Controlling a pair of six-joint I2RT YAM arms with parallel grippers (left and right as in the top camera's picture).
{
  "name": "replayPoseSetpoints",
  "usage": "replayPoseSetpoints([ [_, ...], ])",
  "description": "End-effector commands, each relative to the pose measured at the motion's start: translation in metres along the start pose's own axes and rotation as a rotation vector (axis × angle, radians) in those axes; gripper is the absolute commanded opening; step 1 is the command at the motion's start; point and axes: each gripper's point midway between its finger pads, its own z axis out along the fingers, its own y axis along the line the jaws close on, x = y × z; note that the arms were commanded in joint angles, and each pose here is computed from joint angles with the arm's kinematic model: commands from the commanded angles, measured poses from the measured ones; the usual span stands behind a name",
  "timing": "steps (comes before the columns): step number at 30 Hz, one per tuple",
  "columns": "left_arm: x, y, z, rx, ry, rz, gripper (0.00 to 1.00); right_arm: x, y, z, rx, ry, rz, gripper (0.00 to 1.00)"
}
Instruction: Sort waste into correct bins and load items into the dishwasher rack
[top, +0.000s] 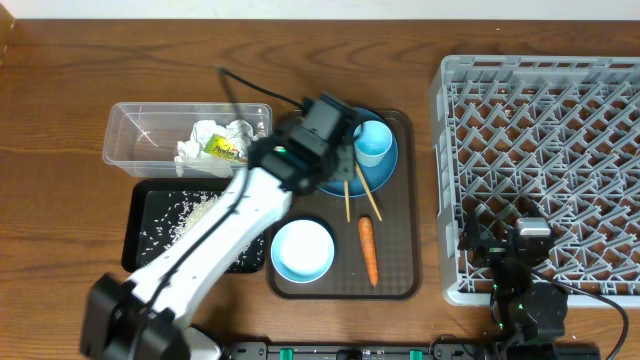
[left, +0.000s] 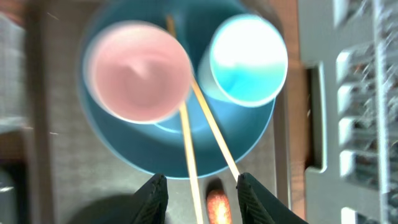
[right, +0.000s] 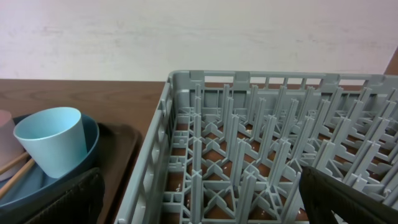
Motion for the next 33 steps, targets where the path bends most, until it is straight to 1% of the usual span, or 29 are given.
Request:
replayPoseSetpoints([
  [1,-0.010,0.017,-0.006,-0.028,-0.008,-0.044,0.41,0.001,-0.004,0.000,0.014,0.004,-0.007,0.99],
  [5,-0.005,0.041,-0.005,-0.086,0.037,-0.084,0.42,0.001,-0.003,0.000,0.014,0.004,-0.007,0.99],
  [6,-0.003,0.046,-0.005,-0.098,0.049,-0.091,0.49,0.001,-0.003,0.000,0.014,0.004,-0.007,0.99],
  [8,-0.001,0.053,-0.006,-0.115,0.067,-0.080,0.56,0.001,-0.003,0.000,0.014,0.004,-0.007,0.99],
  [9,0.001,0.055,-0.007,-0.121,0.075,-0.067,0.61,0.001,-0.003,0.000,0.014,0.004,-0.007,0.99],
  [12,0.007,0.061,-0.008,-0.139,0.104,-0.043,0.87,0.001,-0.003,0.000,0.014,0.004,-0.007,0.99],
  [13,0.009,0.062,-0.008,-0.144,0.112,-0.044,0.93,0.001,-0.003,0.000,0.014,0.004,-0.007,0.99],
  [15,0.014,0.064,-0.009,-0.154,0.132,-0.044,0.94,0.001,-0.003,0.000,0.014,0.004,-0.007,0.99],
  [16,0.016,0.065,-0.010,-0.160,0.142,-0.044,0.91,0.001,-0.003,0.000,0.014,0.004,-0.007,0.99],
  [17,0.020,0.066,-0.010,-0.163,0.158,-0.044,0.84,0.001,-0.003,0.000,0.014,0.004,-0.007,0.99],
  [18,0.024,0.066,-0.011,-0.163,0.175,-0.045,0.80,0.001,-0.003,0.000,0.014,0.004,-0.007,0.99],
  [21,0.041,0.066,-0.013,-0.179,0.234,-0.031,0.59,0.001,-0.003,0.000,0.014,0.004,-0.007,0.99],
  [22,0.046,0.065,-0.014,-0.182,0.248,-0.022,0.53,0.001,-0.003,0.000,0.014,0.004,-0.007,0.99],
  [26,0.069,0.051,-0.014,-0.183,0.301,0.047,0.40,0.001,-0.003,0.000,0.014,0.004,-0.007,0.99],
  [28,0.082,0.039,-0.015,-0.173,0.322,0.097,0.39,0.001,-0.003,0.000,0.014,0.004,-0.007,0.99],
  [33,0.112,0.006,-0.018,-0.141,0.349,0.175,0.41,0.001,-0.003,0.000,0.014,0.004,-0.007,0.99],
])
